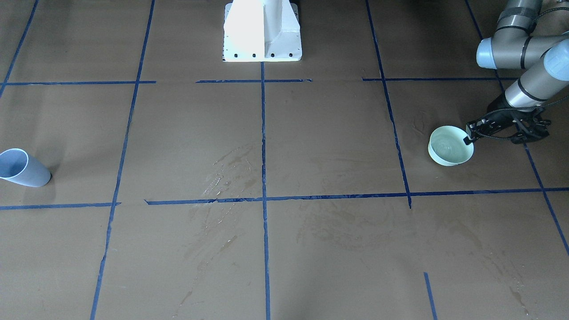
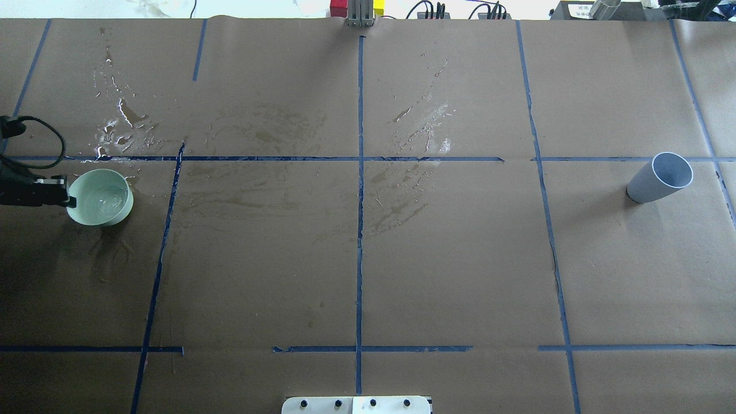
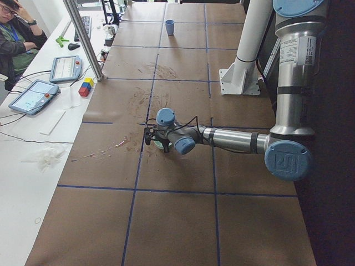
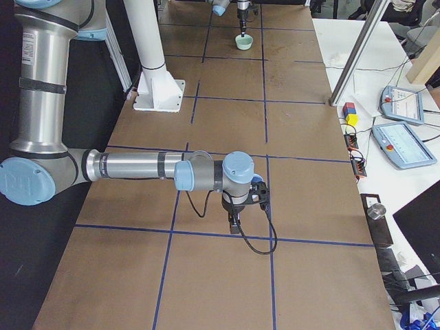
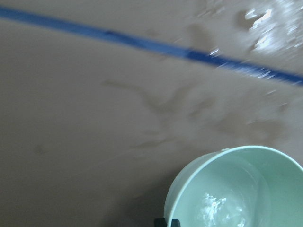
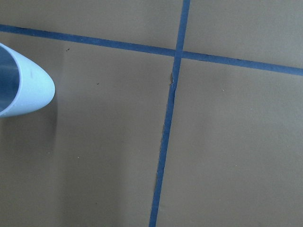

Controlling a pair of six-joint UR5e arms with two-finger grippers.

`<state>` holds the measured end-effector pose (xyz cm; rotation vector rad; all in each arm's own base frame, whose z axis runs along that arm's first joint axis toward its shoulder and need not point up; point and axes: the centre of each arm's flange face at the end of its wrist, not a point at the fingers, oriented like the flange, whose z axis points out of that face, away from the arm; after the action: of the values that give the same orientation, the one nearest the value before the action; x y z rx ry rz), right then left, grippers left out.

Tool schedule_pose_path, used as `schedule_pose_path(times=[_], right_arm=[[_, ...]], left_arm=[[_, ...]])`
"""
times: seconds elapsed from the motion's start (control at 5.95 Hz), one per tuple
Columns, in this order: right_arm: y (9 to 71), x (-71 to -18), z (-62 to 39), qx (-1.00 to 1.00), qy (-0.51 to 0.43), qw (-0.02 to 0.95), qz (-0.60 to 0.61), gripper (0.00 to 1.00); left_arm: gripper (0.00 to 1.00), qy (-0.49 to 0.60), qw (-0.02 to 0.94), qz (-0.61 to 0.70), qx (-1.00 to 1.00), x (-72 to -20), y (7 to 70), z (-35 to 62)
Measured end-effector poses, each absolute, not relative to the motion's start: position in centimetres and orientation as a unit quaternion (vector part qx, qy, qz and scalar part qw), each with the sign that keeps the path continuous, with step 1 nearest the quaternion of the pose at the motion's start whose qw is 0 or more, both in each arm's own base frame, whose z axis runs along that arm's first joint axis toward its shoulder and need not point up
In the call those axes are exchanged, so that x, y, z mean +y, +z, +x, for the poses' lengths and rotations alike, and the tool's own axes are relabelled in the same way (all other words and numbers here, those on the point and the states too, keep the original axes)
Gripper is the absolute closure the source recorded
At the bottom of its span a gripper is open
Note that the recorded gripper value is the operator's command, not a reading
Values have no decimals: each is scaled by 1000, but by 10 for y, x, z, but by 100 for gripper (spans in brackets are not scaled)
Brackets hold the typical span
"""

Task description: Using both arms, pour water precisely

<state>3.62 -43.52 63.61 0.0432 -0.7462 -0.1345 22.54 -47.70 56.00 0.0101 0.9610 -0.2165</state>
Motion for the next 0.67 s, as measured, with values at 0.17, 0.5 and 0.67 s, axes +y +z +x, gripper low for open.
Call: schedule_pose_path(times=[0.17,0.5,0.67], right_arm=[[636,-435,36,-364,-66,929,21,0],[635,-436,36,-365,-66,929,22,0],[635,-436,36,-365,-66,928,23,0]], left_arm=[[100,-104,870,8,482,-495,521,250],[100,-104,846,-1,523,-510,419,345],[100,-109,844,-6,525,-506,368,400]])
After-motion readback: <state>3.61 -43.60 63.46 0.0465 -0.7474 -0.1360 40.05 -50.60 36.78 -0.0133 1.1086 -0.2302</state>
